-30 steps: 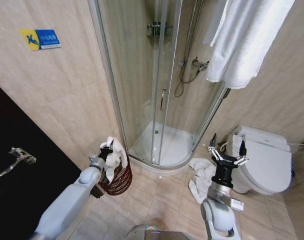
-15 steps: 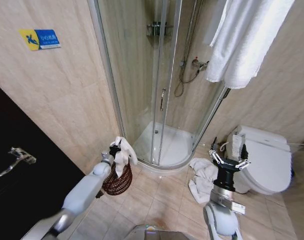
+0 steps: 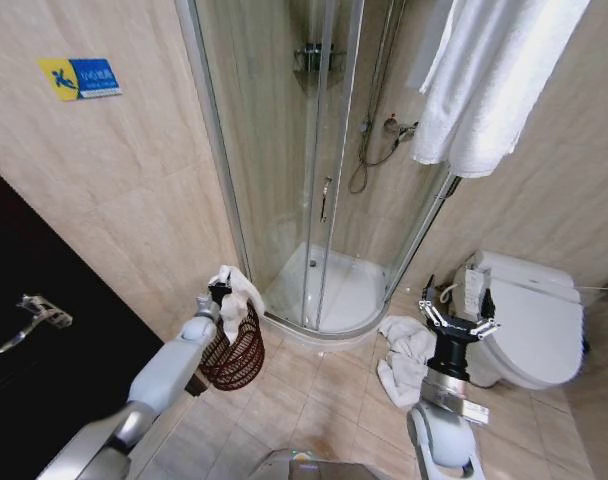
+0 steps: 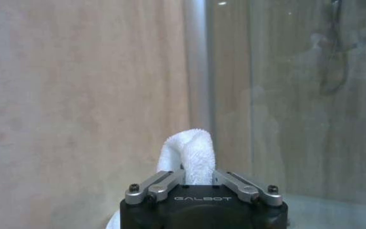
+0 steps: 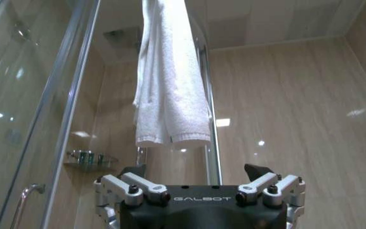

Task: Discard the used towel into the hamper.

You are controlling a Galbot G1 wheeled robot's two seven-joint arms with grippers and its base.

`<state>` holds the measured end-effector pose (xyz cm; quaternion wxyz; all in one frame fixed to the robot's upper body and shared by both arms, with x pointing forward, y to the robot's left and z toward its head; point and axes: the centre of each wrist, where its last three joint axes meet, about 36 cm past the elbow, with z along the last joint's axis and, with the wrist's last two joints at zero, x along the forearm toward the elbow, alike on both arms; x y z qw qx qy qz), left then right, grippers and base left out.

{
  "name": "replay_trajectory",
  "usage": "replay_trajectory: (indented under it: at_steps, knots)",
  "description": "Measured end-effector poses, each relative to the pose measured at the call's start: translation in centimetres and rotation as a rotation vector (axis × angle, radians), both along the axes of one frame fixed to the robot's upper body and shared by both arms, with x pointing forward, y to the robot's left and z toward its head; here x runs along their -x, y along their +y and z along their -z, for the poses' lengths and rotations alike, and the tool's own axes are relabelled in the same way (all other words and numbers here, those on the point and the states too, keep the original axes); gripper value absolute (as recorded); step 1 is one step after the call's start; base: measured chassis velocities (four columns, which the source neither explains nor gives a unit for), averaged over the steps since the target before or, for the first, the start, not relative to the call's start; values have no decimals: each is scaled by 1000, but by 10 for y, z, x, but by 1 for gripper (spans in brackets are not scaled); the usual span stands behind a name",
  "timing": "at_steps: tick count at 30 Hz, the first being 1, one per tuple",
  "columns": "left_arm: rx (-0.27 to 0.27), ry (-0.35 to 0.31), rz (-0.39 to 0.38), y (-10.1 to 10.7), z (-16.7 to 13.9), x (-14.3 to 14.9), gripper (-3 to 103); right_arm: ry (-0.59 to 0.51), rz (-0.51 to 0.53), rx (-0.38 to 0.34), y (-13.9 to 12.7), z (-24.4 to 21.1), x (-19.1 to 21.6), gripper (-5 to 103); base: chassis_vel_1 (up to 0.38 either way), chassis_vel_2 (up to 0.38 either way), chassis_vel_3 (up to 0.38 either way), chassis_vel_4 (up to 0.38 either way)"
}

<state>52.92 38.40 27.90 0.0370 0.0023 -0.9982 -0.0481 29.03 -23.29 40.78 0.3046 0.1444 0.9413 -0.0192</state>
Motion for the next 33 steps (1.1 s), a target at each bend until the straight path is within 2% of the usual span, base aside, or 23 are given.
replay_trajectory:
  at_steps: [2, 7, 9, 16, 19, 24, 27, 33]
  knots:
    - [-13, 5, -4, 9, 1, 5, 4, -1, -1, -1, -1, 0, -1, 100, 0, 0, 0, 0]
    - [-39, 24, -6, 16, 12, 11, 4, -3, 1, -4, -1, 0, -1, 100, 0, 0, 0, 0]
    - [-42, 48, -4, 11, 29, 15, 4, -1, 2, -7, -1, 0, 0, 100, 0, 0, 0, 0]
    - [-41, 72, 13, -5, 49, 15, 4, 3, 6, -1, -4, 0, 3, 100, 0, 0, 0, 0]
    - [-61, 80, 23, -9, 61, 12, 4, 6, 10, 2, -7, 0, 6, 100, 0, 0, 0, 0]
    - [-88, 91, 27, -5, 74, 10, 4, 11, 14, 4, -9, 2, 8, 100, 0, 0, 0, 0]
    - [-119, 117, 13, 4, 90, 6, 4, 15, 16, 6, -10, 3, 10, 100, 0, 0, 0, 0]
    - [-145, 151, 6, 5, 100, 3, 4, 18, 16, 8, -11, 4, 10, 100, 0, 0, 0, 0]
